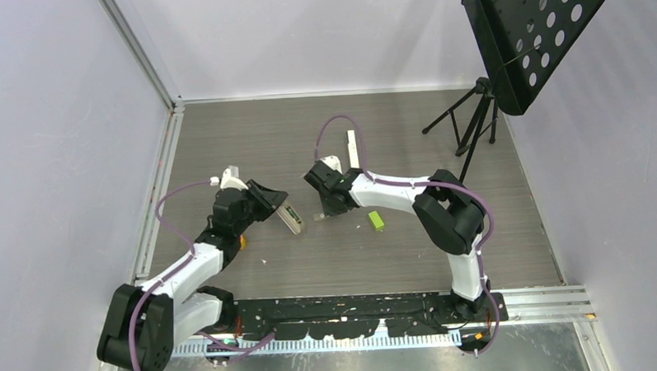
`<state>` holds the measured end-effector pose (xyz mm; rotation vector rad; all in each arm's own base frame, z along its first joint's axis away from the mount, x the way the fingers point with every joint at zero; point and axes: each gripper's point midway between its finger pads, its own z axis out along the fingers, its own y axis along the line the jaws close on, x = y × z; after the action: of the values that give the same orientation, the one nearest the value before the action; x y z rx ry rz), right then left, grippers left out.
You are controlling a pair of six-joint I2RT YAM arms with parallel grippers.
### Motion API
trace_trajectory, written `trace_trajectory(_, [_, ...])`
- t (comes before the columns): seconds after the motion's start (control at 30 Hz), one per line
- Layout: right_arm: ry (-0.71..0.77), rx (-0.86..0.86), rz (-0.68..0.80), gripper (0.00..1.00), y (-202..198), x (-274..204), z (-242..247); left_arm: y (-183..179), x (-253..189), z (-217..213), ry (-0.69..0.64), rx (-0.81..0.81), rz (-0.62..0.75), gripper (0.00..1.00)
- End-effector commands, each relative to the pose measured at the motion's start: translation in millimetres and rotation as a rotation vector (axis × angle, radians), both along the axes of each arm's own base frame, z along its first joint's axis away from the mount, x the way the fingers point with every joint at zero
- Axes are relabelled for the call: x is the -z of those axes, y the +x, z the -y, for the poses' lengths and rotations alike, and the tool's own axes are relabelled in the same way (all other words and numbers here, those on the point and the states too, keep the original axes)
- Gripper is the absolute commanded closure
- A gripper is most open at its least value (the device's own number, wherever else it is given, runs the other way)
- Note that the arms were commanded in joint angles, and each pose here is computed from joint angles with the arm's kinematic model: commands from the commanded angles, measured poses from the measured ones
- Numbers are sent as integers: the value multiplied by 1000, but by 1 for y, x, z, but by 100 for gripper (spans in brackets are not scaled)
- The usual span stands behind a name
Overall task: Load the batteries into the remote control
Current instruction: Pick up the battery cover at the center of the board.
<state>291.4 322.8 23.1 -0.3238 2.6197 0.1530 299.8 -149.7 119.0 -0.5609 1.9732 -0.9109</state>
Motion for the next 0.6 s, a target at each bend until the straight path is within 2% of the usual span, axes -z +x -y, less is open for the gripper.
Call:
trace_trajectory(0.0, [-70,10,82,100,10,0,15,18,-38,15,-52,59,132,100])
trace_trajectory(0.23, [-61,175,152,100,8,-28,54,29,-22,45,-26,147,103,100])
trace_trajectory(0.4, [-64,256,153,100,0,-39,81,40,-5,79,22,143,97,100])
trace_trajectory(0.57, [-7,316,147,100,-2,-54,103,60,9,104,45,91,140,100])
